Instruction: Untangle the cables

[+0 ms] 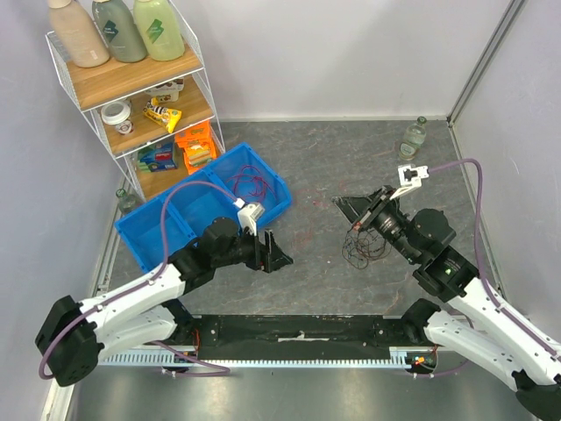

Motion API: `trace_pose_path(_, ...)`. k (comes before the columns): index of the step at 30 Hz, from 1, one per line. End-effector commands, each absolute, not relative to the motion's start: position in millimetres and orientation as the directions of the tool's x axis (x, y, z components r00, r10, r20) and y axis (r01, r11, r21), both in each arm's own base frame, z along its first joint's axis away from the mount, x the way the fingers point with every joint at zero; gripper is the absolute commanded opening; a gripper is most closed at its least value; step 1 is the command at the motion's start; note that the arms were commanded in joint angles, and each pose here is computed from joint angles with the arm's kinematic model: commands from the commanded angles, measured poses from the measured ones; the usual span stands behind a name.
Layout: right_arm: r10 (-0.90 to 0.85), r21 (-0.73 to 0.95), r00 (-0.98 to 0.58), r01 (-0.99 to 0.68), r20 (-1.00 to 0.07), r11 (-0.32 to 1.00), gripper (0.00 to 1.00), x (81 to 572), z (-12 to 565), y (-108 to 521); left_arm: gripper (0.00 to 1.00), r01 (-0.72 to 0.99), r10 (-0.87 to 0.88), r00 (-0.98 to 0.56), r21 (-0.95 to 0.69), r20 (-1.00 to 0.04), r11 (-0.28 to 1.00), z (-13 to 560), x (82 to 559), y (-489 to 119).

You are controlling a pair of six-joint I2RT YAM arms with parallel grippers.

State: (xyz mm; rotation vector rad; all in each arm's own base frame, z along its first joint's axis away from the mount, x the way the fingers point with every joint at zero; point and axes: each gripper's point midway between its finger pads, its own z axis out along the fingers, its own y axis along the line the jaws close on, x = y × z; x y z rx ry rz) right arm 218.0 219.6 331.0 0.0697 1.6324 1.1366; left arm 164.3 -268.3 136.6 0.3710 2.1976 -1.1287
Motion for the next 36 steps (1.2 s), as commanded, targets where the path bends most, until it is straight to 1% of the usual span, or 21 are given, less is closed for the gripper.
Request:
trace_pose_path(1, 0.632, 0.703, -0.353, -0.536, -0.69, 0.467, 0.0, 217, 376, 220, 0.84, 0.508, -0.104, -0.754, -0.675, -0.649, 0.536, 160, 172, -283)
trace_pose_path(4, 0.638, 0.703, -0.353, -0.551, -0.684, 0.449, 0.0, 217, 382, 223, 0.84, 0.482, -0.104, -0.763, -0.668, -0.638, 0.567, 149, 178, -283)
trace_pose_path(6, 0.642, 0.704, -0.353, -0.559, -0.68, 0.438, 0.0, 216, 385, 224, 0.82, 0.464, -0.108, -0.776, -0.679, -0.621, 0.569, 142, 180, -287)
trace_pose_path(9, 0.64, 0.699, -0.351, -0.567, -0.683, 0.436, 0.0, 215, 388, 224, 0.79, 0.452, -0.132, -0.794, -0.723, -0.593, 0.523, 145, 182, -299)
trace_pose_path(10, 0.64, 0.697, -0.348, -0.569, -0.685, 0.437, 0.0, 215, 389, 224, 0.8, 0.444, -0.144, -0.801, -0.738, -0.581, 0.509, 145, 183, -303)
trace_pose_path(13, 0.64, 0.693, -0.342, -0.572, -0.688, 0.439, 0.0, 214, 389, 223, 0.87, 0.412, -0.184, -0.814, -0.771, -0.551, 0.485, 147, 189, -311)
trace_pose_path(16, 0.641, 0.693, -0.343, -0.575, -0.686, 0.435, 0.0, 213, 390, 222, 0.87, 0.38, -0.194, -0.831, -0.787, -0.521, 0.487, 142, 196, -318)
trace_pose_path(20, 0.644, 0.693, -0.341, -0.58, -0.684, 0.428, 0.0, 211, 393, 222, 0.82, 0.319, -0.2, -0.862, -0.804, -0.466, 0.501, 130, 202, -327)
trace_pose_path(26, 0.644, 0.683, -0.33, -0.59, -0.69, 0.43, 0.0, 209, 395, 220, 0.8, 0.267, -0.236, -0.87, -0.814, -0.434, 0.516, 119, 210, -330)
trace_pose_path(32, 0.646, 0.684, -0.333, -0.595, -0.687, 0.421, 0.0, 207, 397, 220, 0.65, 0.275, -0.236, -0.866, -0.815, -0.44, 0.511, 114, 221, -341)
trace_pose_path(35, 0.649, 0.685, -0.331, -0.597, -0.685, 0.418, 0.0, 207, 399, 219, 0.64, 0.284, -0.221, -0.875, -0.827, -0.43, 0.485, 114, 224, -352)
trace_pose_path(36, 0.649, 0.682, -0.328, -0.598, -0.687, 0.42, 0.0, 207, 400, 219, 0.66, 0.28, -0.216, -0.881, -0.831, -0.422, 0.481, 112, 224, -354)
